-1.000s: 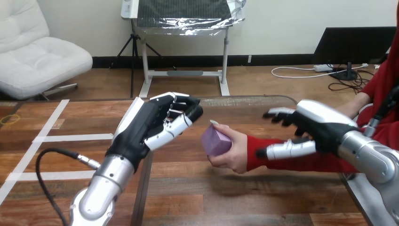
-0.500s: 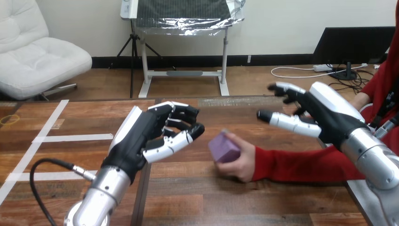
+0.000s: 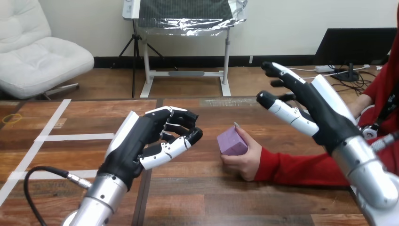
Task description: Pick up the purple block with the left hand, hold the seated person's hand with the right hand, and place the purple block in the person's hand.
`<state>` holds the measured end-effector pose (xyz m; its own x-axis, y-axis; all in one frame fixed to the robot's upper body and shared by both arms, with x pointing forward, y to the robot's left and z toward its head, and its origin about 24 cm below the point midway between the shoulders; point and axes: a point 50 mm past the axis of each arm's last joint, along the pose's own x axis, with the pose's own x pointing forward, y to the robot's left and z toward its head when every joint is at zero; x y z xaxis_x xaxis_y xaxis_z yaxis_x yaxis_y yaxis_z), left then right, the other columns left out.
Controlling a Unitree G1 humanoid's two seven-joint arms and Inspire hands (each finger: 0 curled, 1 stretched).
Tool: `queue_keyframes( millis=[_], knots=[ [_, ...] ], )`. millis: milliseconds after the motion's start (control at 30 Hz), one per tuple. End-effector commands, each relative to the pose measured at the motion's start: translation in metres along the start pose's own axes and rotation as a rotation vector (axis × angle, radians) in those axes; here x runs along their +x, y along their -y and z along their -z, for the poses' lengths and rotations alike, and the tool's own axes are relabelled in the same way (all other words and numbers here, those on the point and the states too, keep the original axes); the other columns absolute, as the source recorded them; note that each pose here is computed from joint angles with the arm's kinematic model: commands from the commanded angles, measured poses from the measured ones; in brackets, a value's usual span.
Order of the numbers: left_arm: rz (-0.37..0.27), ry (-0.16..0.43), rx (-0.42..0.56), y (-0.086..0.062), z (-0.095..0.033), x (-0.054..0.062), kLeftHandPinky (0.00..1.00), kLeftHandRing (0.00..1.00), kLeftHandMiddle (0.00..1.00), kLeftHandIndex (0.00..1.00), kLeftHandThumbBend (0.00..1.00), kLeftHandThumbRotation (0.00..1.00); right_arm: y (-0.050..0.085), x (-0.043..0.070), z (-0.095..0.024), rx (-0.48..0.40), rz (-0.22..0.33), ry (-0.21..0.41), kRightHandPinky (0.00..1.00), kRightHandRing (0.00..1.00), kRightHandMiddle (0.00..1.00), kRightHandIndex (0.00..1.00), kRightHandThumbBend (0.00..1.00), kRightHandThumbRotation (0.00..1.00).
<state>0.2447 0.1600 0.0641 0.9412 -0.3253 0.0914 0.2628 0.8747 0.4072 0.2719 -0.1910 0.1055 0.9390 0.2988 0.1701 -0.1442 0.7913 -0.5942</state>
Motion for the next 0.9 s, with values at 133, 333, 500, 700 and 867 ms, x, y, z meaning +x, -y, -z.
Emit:
queue_keyframes(
  millis=[133, 333, 500, 700, 867],
  knots=[
    [-0.082, 0.201, 0.026, -0.015, -0.033, 0.005, 0.50, 0.60, 0.64, 0.60, 0.49, 0.40, -0.005, -0.009, -0.020, 0.184, 0.091, 0.203, 0.77, 0.86, 0.88, 0.87, 0.71, 1.00],
    [-0.089, 0.231, 0.026, -0.016, -0.038, 0.005, 0.50, 0.60, 0.64, 0.60, 0.50, 0.41, -0.019, -0.019, -0.018, 0.261, 0.093, 0.236, 0.75, 0.82, 0.84, 0.84, 0.73, 1.00],
    [-0.093, 0.254, 0.018, -0.016, -0.040, 0.006, 0.50, 0.61, 0.64, 0.60, 0.51, 0.42, -0.032, -0.026, -0.016, 0.360, 0.092, 0.243, 0.74, 0.80, 0.83, 0.82, 0.72, 0.99],
    [-0.108, 0.284, -0.004, -0.014, -0.040, 0.007, 0.50, 0.60, 0.64, 0.61, 0.49, 0.45, -0.046, -0.032, -0.015, 0.445, 0.097, 0.259, 0.73, 0.79, 0.82, 0.81, 0.73, 0.95],
    [-0.133, 0.306, -0.074, -0.012, -0.037, 0.008, 0.49, 0.61, 0.65, 0.61, 0.45, 0.47, -0.055, -0.035, -0.012, 0.465, 0.090, 0.261, 0.72, 0.79, 0.81, 0.81, 0.72, 0.97]
  ],
)
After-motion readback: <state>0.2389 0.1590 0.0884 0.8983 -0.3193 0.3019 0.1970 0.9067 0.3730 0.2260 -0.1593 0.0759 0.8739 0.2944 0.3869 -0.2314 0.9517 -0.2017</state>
